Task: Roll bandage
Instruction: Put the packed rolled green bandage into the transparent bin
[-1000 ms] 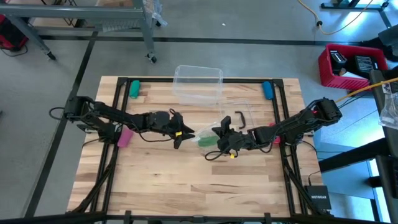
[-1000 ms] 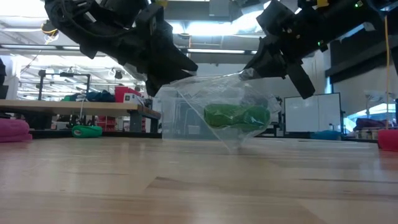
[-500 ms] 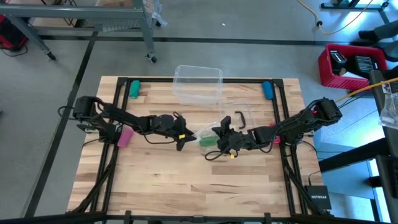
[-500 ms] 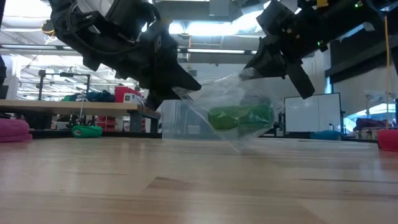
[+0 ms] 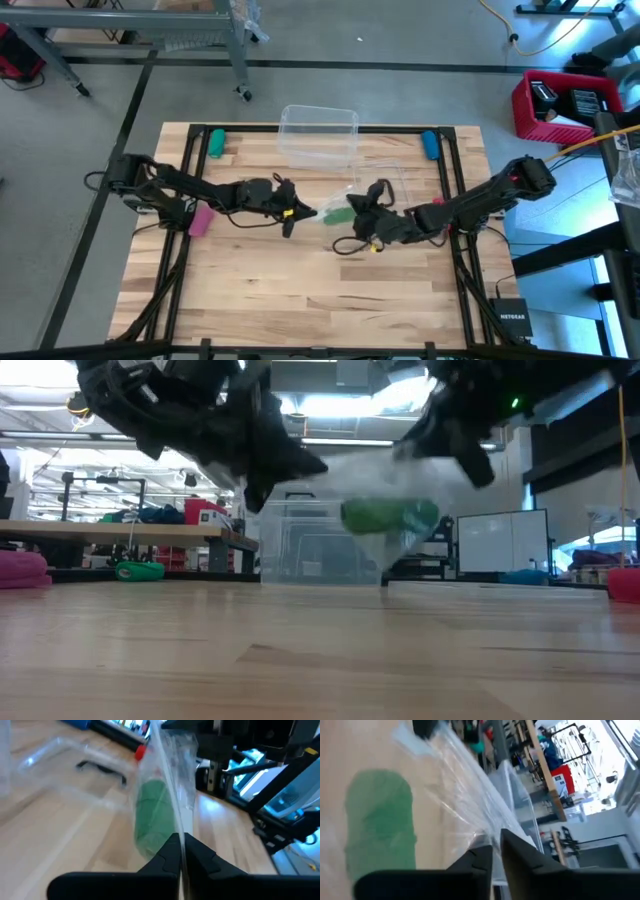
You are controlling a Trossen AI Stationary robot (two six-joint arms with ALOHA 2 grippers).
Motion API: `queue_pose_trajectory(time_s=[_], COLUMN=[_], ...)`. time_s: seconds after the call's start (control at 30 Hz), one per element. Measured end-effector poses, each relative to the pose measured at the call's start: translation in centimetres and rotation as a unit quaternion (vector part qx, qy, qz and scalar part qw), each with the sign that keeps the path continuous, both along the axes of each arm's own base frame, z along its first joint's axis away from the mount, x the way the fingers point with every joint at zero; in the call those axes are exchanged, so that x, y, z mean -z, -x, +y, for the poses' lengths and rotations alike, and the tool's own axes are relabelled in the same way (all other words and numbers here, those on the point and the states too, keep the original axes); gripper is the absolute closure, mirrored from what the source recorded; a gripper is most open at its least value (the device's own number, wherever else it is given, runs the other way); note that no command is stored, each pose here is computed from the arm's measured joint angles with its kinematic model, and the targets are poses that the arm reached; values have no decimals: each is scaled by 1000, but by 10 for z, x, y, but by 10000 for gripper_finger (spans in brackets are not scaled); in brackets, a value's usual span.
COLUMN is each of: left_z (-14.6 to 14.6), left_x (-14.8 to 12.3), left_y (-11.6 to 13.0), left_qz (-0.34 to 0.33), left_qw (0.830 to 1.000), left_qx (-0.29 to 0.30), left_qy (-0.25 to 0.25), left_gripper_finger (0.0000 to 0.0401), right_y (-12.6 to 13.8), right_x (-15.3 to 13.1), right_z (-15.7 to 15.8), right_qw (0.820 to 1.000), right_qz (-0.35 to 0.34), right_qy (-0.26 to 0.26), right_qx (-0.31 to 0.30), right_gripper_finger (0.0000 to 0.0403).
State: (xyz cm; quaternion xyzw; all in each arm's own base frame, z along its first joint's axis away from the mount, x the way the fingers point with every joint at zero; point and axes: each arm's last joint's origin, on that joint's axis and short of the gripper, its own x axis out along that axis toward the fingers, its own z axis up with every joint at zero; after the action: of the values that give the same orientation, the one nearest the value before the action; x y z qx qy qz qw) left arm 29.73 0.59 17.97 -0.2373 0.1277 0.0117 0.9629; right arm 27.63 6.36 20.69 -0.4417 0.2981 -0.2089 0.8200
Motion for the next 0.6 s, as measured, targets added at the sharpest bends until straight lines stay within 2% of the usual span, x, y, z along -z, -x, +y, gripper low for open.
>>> queue_pose_trajectory(time_s=[0.2, 0.33, 0.47, 0.6], left_z=[1, 6, 13, 24], left_x=[-29, -51, -79, -105], left_y=[11, 22, 32, 41], left_qz=[-46, -69, -118, -161], left_qw=[999, 997, 988, 975], left_qx=[-11, -35, -76, -124], left_qy=[-8, -25, -60, -93], left_gripper_finger=[398, 400, 400, 399], right_y=[22, 41, 57, 67], right_x=[-35, -60, -81, -87], right_z=[13, 16, 9, 2], right_qw=[994, 987, 976, 967], right_qz=[-90, -139, -195, -224], right_qy=[-61, -77, -99, -121], right_qx=[-20, -25, -3, 6], right_gripper_finger=[297, 251, 223, 214])
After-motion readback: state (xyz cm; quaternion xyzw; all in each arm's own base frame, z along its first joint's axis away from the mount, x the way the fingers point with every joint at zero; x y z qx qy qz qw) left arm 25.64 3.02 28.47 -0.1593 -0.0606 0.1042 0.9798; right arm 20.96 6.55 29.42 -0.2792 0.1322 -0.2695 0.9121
